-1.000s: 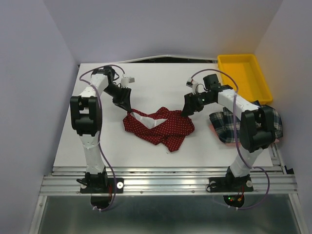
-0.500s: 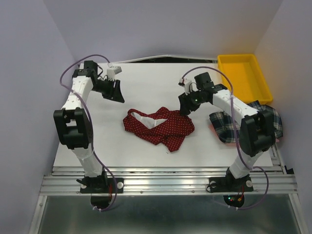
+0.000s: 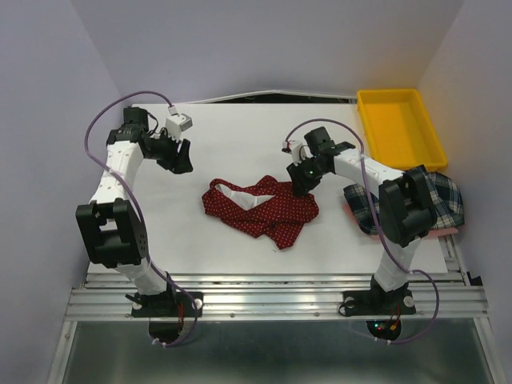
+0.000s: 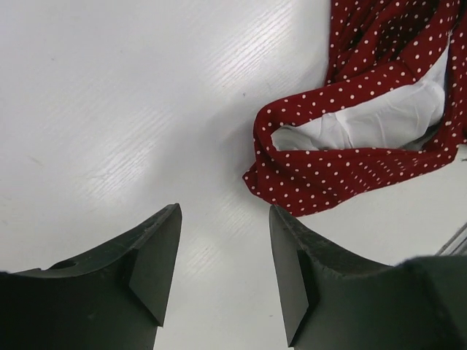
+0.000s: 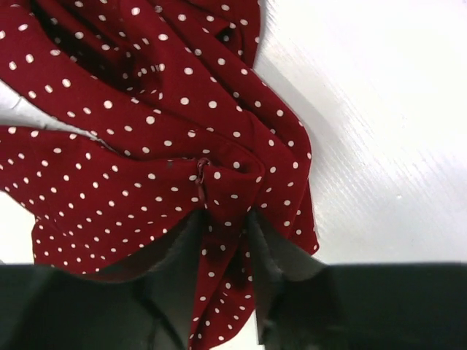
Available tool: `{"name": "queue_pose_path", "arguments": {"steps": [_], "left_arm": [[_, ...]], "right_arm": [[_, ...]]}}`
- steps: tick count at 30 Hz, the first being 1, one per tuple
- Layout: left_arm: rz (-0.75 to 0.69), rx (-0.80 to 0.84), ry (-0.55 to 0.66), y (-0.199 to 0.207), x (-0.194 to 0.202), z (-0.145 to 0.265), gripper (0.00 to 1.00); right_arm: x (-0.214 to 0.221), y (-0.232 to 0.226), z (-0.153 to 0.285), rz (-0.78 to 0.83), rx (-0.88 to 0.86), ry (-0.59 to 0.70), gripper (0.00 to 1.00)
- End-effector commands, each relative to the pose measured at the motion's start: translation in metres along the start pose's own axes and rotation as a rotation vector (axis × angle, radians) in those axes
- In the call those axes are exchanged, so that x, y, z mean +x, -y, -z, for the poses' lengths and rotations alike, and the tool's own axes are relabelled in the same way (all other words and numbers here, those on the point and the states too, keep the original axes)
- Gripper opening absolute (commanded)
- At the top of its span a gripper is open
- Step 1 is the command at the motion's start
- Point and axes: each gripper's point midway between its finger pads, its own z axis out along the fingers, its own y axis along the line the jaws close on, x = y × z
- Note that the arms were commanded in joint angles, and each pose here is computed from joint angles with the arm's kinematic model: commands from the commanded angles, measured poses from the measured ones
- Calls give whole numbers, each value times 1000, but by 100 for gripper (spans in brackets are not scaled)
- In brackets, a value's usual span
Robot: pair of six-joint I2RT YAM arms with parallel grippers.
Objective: Fold and stack the skirts
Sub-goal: Flatten the skirt out
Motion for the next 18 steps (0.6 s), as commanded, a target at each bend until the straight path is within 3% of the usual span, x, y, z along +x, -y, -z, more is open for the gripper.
{"name": "queue_pose_path", "arguments": {"steps": [1,2,4,7,13,18], "left_arm": [[-225,-21,19,-4,-2,6,63],[-236,11,-1,0,8,2,63],[-332,64,-35,4,23,-3,63],[-481,151,-75,8,39,-13,62],[-516,301,-64,20,40,-38,62],[-627,376,-87,40,43,-66,62]], "right_arm": [[-40,-10,16,76,-34,103,31],[-40,-16,19,81,-63,107,17],[-48,-21,28,97,-72,132,2],[-55,-27,44,114,-75,166,1],[-56,-37,73,151,-52,197,1],[-46,-39,82,170,-35,195,1]]}}
